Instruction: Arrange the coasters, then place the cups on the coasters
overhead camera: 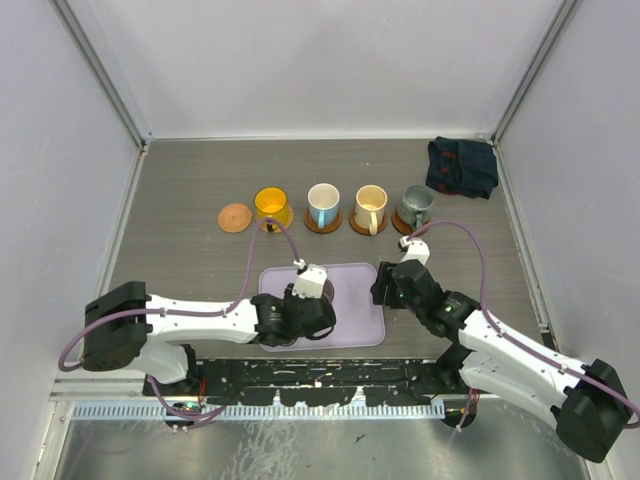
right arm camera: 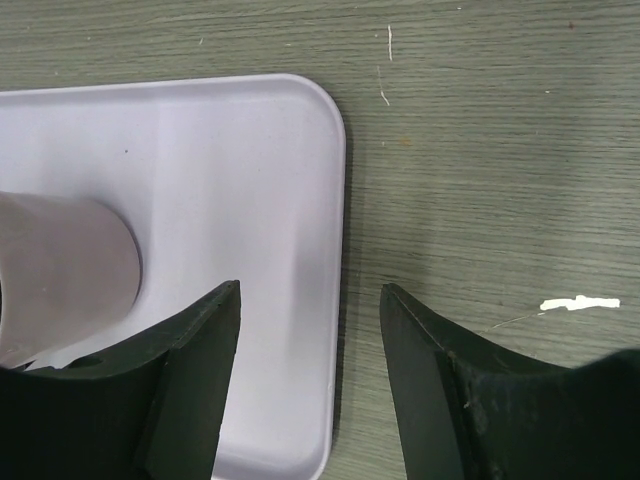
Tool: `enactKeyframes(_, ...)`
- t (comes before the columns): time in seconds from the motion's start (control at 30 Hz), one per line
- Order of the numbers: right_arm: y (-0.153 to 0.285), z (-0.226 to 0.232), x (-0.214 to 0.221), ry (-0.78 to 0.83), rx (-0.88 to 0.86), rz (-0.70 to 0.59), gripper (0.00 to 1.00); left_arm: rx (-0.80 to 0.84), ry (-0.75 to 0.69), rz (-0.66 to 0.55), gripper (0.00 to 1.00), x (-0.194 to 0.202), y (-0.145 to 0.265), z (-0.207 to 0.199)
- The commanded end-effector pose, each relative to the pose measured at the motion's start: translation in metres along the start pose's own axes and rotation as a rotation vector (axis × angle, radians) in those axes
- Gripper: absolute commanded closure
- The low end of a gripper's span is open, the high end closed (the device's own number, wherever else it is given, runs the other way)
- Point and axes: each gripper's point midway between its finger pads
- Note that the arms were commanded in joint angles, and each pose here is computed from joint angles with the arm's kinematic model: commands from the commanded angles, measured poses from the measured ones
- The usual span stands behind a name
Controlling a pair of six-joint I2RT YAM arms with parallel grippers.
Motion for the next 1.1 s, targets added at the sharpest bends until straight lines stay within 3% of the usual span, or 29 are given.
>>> enactKeyframes(0.0,0.0,0.012,-0.02,-0.009,-0.038,-0.061,0.37,0.048,0.025,-0.031,0.6,-0.01,0.001,-0.012)
enactKeyframes(0.17,-0.002,0.013,-0.017,-0.009,-0.04,-0.052,0.37,0.059,0.009,-0.029,0.66,-0.01,-0.002,-0.016)
enactKeyframes(0.57,-0.003,0.013,-0.015,-0.009,-0.042,-0.045,0.37,0.078,0.002,-0.049,1.0,-0.018,0.002,-0.015)
enactKeyframes(0.83,-0.009,0.014,-0.014,0.013,-0.035,-0.031,0.37,0.111,-0.017,-0.156,1.0,-0.057,0.031,-0.015)
enactKeyframes(1.07,-0.016,0.012,-0.009,0.018,-0.021,-0.018,0.38,0.076,0.032,-0.319,1.0,-0.102,0.069,0.014)
Point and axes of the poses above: each gripper's point midway between its finger pads, its own y axis back along the fingers, its own z axis along the line the jaws close on, x = y × z, and after that the axes turned 10 degrees about y, right-handed
